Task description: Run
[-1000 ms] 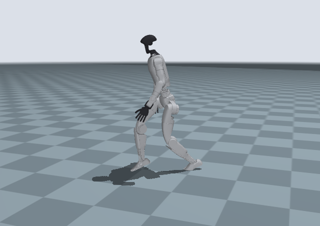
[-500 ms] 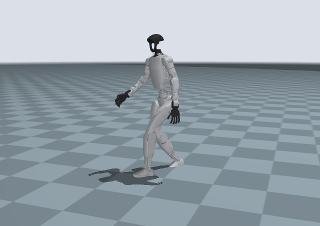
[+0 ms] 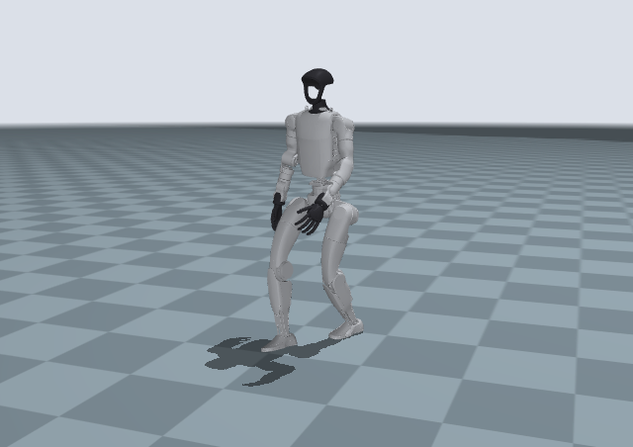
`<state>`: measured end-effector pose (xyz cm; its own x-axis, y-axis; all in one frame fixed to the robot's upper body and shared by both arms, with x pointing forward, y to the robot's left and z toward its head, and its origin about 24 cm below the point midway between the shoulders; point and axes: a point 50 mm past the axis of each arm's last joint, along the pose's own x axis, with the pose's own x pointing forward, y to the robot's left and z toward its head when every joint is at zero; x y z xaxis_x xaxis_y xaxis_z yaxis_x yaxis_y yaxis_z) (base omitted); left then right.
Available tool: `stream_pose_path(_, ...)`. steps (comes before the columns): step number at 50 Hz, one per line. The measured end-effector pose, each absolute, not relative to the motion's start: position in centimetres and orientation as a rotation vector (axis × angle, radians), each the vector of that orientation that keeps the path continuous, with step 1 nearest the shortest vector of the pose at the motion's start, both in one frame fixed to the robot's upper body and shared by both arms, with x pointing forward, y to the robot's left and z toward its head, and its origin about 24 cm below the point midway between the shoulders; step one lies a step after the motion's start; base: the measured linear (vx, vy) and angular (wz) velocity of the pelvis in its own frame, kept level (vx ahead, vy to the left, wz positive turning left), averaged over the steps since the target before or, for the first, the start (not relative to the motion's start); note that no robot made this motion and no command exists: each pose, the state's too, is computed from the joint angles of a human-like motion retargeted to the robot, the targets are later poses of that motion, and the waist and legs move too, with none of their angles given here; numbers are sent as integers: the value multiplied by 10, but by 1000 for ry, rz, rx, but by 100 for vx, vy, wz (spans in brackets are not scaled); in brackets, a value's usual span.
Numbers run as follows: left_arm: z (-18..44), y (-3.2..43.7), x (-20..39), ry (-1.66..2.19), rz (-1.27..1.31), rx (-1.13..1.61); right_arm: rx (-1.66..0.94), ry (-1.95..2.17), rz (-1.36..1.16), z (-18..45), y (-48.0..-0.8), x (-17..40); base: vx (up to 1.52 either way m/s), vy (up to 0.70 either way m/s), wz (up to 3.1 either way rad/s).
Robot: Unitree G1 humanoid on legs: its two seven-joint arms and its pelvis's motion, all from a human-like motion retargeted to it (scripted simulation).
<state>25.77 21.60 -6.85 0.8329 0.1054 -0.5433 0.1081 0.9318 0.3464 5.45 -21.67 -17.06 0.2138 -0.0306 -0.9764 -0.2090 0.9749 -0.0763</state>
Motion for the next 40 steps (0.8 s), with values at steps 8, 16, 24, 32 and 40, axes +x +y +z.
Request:
stream_pose_path(8, -71, 199, 252, 566, -49, 373, -244, 1484, -23, -168, -247, 11, 84, -9, 50)
stream_pose_path(16, -134, 194, 174, 943, -133, 418, -385, 1228, -105, -148, -273, 96, 81, -9, 46)
stream_pose_path(24, -168, 220, 61, 1307, -110, 362, -382, 679, -45, -86, -236, 225, 85, -4, -7)
stream_pose_path(32, -172, 228, -9, 1517, -66, 328, -413, 507, 49, -61, -210, 248, 86, 17, 50)
stream_pose_path(40, -164, 240, 63, 1328, 18, 353, -400, 917, 210, -131, -196, 168, 83, 4, 147)
